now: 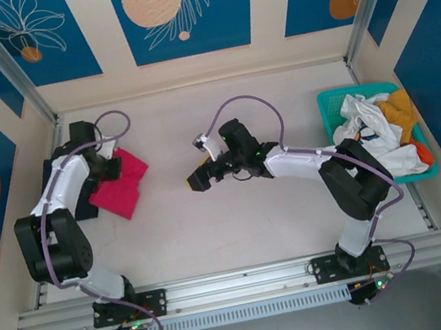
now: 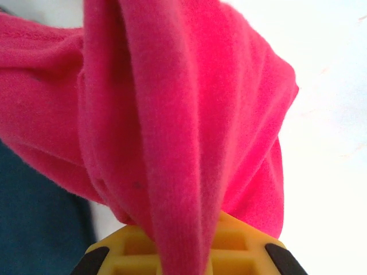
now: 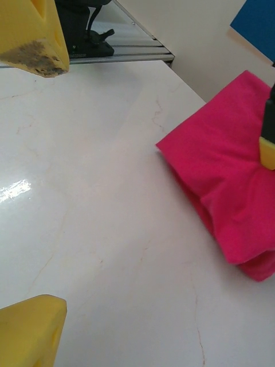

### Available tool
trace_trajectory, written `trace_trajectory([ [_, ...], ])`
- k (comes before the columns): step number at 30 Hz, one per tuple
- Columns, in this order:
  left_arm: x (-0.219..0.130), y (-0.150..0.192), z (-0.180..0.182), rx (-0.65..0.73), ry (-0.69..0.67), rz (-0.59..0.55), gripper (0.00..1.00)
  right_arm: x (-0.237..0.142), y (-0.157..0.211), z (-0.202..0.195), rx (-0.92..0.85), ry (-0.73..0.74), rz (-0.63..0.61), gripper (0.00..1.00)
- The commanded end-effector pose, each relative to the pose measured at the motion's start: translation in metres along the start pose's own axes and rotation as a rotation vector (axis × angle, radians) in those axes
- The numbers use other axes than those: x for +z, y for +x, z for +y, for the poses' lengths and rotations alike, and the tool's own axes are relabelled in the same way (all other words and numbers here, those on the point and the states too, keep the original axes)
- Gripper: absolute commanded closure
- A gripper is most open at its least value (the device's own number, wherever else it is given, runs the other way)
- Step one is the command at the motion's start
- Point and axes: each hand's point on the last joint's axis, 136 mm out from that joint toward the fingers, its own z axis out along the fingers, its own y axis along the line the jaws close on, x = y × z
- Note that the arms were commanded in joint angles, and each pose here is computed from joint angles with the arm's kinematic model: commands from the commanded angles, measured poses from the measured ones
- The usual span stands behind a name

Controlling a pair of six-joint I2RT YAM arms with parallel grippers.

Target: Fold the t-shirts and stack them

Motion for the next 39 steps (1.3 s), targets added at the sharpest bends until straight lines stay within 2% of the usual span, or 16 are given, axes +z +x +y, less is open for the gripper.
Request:
trace_trajectory([
  [1, -0.020, 0.002, 0.033, 0.070, -0.100, 0.000, 1.00, -0.004, -0.010, 0.016, -0.055, -0.035, -0.003, 0.02],
  [15, -0.050, -0.028, 0.095, 0.061, -0.204, -0.066, 1.00, -0.003, -0.005, 0.015, -0.040, -0.007, 0.007, 0.02],
  [22, -0.053, -0.027, 0.116, 0.033, -0.254, -0.054, 1.00, -0.001, -0.007, 0.015, -0.041, -0.004, 0.004, 0.02],
  [25, -0.048, -0.033, 0.115, 0.026, -0.228, -0.077, 1.00, 0.000, -0.006, 0.015, -0.040, -0.007, 0.008, 0.02],
  [29, -0.032, -0.033, 0.117, 0.000, -0.207, -0.050, 1.00, 0.001, -0.004, 0.014, -0.038, -0.002, 0.012, 0.02],
  [39, -0.005, -0.016, 0.145, -0.086, -0.255, 0.011, 1.00, 0.002, 0.000, 0.009, -0.020, 0.015, 0.025, 0.02],
])
